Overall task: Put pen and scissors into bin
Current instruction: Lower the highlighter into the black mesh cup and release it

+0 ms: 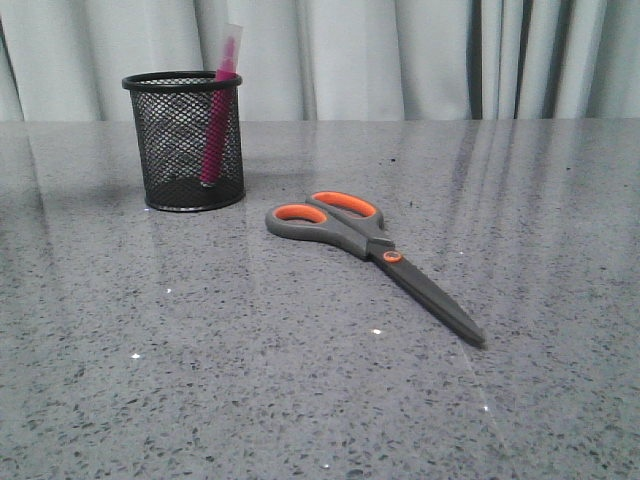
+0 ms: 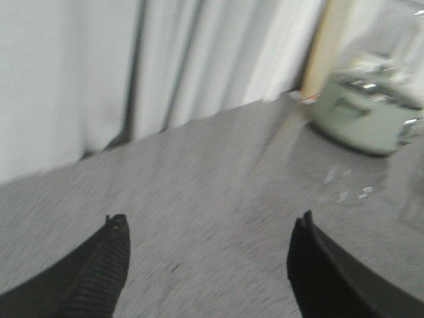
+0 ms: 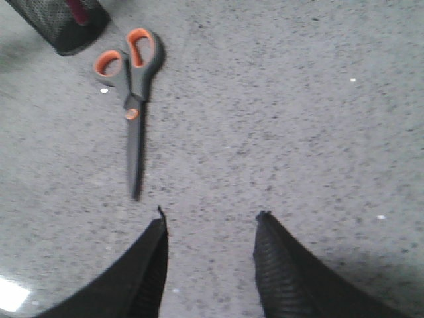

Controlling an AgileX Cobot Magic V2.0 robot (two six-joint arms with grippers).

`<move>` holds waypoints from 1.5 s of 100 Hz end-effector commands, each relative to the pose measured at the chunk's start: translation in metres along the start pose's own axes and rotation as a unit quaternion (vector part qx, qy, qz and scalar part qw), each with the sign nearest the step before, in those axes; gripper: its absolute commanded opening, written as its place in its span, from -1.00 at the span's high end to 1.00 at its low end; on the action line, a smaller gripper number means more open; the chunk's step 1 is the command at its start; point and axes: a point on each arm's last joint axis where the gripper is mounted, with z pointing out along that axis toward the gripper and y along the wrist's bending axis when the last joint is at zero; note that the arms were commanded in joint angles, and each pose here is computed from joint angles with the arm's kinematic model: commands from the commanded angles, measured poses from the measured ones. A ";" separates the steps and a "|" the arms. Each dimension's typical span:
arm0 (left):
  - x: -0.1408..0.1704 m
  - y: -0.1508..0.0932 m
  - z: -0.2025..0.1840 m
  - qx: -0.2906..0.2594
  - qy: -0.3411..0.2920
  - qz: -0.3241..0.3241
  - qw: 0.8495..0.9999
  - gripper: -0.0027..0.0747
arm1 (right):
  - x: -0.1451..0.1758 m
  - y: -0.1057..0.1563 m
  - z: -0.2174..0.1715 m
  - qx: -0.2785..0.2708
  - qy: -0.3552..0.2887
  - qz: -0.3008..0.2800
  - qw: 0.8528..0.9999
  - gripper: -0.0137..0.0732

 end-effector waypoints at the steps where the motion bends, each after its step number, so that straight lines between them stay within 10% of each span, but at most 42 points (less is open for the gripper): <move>1: -0.059 -0.044 -0.017 0.069 -0.093 0.026 0.993 -0.06 | -0.013 0.007 -0.002 -0.026 -0.037 0.027 0.999 0.05; 33: -0.130 -0.131 -0.095 0.034 -0.155 0.143 0.977 0.41 | -0.032 0.013 -0.012 -0.026 -0.099 -0.029 0.994 0.05; 53: -0.134 -0.157 -0.145 -0.122 -0.122 0.201 0.964 0.58 | -0.066 0.021 -0.031 -0.008 -0.209 -0.084 0.974 0.05; 72: -0.095 -0.130 -0.165 -0.249 -0.138 0.107 0.953 0.79 | -0.115 0.040 -0.045 -0.002 -0.252 -0.145 0.957 0.05; 104: 0.008 -0.100 -0.156 -0.209 -0.133 -0.140 0.959 0.99 | -0.176 0.069 -0.037 -0.049 -0.265 -0.169 0.948 0.05; 132: 0.014 -0.174 -0.171 -0.117 -0.115 -0.007 0.986 0.99 | -0.184 0.087 0.009 -0.093 -0.134 -0.257 0.953 0.04; 150: 0.012 -0.197 -0.202 -0.290 -0.122 0.112 0.943 0.99 | -0.195 0.090 0.031 -0.090 -0.096 -0.271 0.953 0.04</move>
